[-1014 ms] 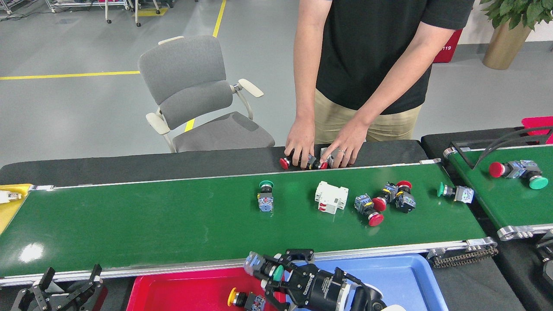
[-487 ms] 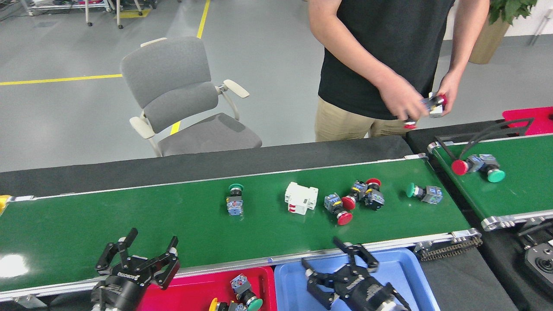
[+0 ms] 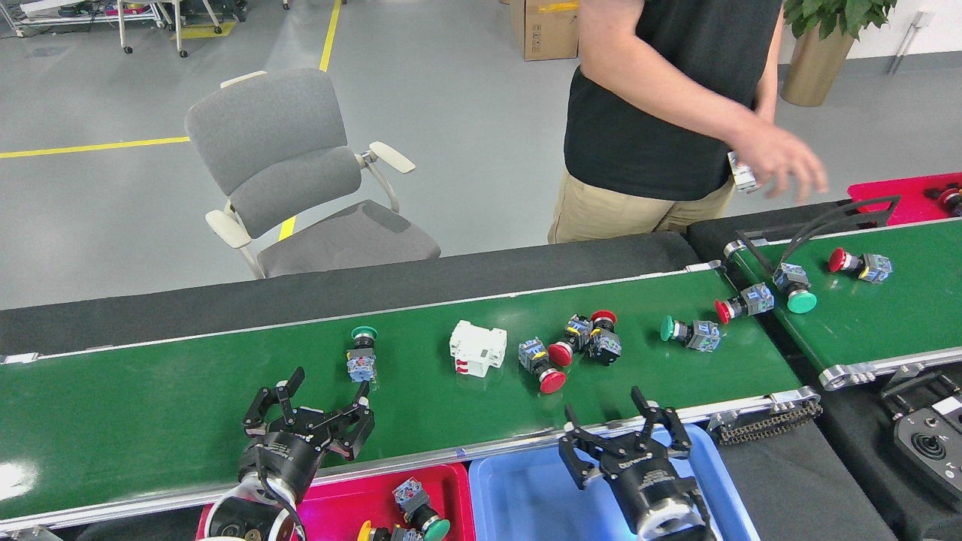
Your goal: Pick switch part from conveyor to tray
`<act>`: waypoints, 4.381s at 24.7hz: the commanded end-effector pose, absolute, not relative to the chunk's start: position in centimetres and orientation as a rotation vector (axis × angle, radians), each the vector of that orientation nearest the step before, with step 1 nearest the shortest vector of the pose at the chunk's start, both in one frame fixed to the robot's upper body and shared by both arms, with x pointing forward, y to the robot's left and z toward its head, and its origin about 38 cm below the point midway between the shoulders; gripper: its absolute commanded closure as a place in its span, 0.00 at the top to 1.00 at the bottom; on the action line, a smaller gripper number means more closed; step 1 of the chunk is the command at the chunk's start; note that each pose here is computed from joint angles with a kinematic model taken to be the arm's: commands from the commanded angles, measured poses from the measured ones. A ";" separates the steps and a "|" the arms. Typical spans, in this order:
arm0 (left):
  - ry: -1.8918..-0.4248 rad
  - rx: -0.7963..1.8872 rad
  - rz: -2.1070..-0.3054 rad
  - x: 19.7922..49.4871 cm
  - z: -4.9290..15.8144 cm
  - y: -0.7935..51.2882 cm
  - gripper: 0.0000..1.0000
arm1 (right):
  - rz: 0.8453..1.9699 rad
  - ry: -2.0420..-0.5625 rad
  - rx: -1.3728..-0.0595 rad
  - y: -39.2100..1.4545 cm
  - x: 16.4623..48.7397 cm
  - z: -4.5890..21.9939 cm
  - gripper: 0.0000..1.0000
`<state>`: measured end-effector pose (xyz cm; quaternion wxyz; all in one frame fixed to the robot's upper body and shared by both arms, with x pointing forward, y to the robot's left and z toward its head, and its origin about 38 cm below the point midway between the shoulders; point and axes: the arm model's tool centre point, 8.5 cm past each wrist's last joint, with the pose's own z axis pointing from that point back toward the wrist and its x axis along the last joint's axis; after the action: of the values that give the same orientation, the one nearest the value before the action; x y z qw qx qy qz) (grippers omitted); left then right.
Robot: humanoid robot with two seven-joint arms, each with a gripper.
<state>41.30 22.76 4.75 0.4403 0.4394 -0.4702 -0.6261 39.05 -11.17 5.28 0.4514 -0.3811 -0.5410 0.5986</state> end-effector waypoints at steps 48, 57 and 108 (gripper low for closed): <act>-1.066 1.151 -1.355 24.1 5.1 36.3 0.99 | 1.476 -1.516 -0.765 -11.8 33.6 6.9 1.00; -1.205 1.162 -1.512 30.2 7.4 34.6 0.99 | 1.257 -1.275 -1.058 -17.2 35.7 6.2 1.00; -1.347 1.133 -1.523 36.5 9.5 33.7 0.11 | 1.986 -1.772 -0.466 -1.2 34.0 7.5 0.29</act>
<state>36.38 33.44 8.41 0.4074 0.4381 -0.5260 -0.6045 34.70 -1.73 6.18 0.2562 -0.1827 -0.6210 0.7179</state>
